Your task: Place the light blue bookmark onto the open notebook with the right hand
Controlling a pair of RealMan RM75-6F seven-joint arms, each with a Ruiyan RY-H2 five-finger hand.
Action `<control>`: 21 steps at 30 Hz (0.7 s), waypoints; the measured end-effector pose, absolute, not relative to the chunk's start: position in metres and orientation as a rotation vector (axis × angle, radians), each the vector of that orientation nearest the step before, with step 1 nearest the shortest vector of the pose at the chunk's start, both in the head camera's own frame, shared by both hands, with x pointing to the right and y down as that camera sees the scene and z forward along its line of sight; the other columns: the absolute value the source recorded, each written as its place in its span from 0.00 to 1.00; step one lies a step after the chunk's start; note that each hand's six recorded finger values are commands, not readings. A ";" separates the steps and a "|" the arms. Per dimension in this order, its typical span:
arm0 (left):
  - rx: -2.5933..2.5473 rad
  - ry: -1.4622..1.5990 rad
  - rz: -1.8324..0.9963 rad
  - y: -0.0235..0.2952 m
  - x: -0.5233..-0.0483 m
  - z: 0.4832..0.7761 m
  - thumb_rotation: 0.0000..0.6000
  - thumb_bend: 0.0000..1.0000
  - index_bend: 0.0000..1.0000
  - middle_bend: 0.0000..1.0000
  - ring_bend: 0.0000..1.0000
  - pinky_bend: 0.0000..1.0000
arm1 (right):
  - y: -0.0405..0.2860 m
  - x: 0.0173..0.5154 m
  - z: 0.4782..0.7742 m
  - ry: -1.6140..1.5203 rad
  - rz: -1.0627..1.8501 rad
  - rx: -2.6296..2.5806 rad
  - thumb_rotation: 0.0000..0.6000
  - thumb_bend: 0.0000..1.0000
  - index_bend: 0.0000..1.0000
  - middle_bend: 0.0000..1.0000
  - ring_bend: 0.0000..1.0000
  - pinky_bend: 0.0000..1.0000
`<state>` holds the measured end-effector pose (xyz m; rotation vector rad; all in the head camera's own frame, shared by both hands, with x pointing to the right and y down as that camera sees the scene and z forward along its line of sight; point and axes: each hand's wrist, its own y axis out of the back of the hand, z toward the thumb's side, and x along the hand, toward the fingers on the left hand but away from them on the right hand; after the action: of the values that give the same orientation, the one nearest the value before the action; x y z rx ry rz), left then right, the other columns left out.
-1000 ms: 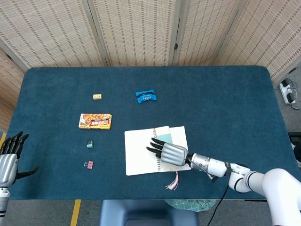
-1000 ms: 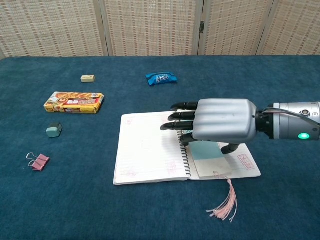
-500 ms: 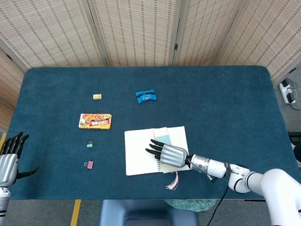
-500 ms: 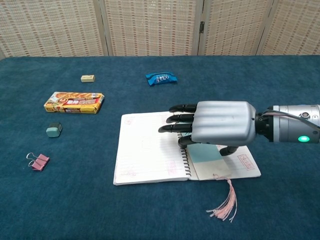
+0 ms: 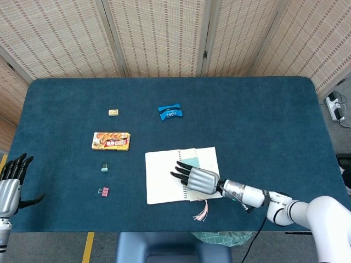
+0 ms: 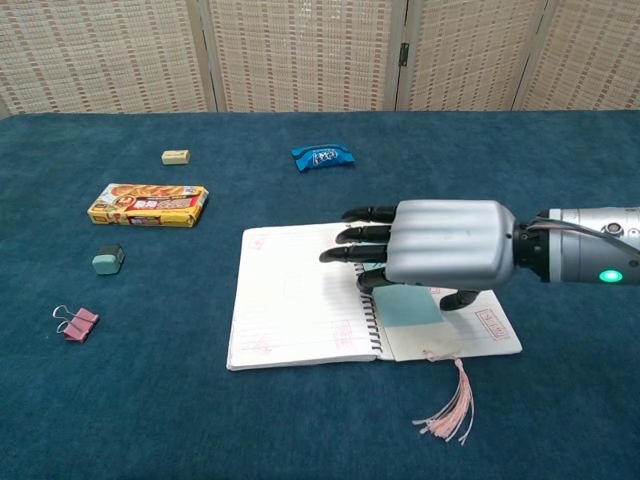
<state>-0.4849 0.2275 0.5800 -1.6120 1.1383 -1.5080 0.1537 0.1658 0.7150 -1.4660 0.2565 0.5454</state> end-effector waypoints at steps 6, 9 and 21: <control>-1.611 1.139 -1.510 0.227 -0.486 0.580 1.00 0.12 0.00 0.00 0.00 0.01 | 0.160 0.163 0.709 0.220 0.585 -1.480 1.00 0.17 0.25 0.02 0.06 0.00; -1.611 1.137 -1.510 0.227 -0.485 0.581 1.00 0.12 0.00 0.00 0.00 0.01 | 0.154 0.167 0.703 0.185 0.619 -1.500 1.00 0.17 0.22 0.01 0.05 0.00; -1.611 1.151 -1.437 0.225 -0.482 0.572 1.00 0.13 0.00 0.00 0.00 0.01 | 0.141 0.231 0.649 -0.288 0.947 -1.776 1.00 0.00 0.00 0.00 0.03 0.20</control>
<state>-0.4817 0.2250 0.5718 -1.6106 1.1506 -1.4369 0.2314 0.1409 0.6485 -1.7762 -0.2877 0.9472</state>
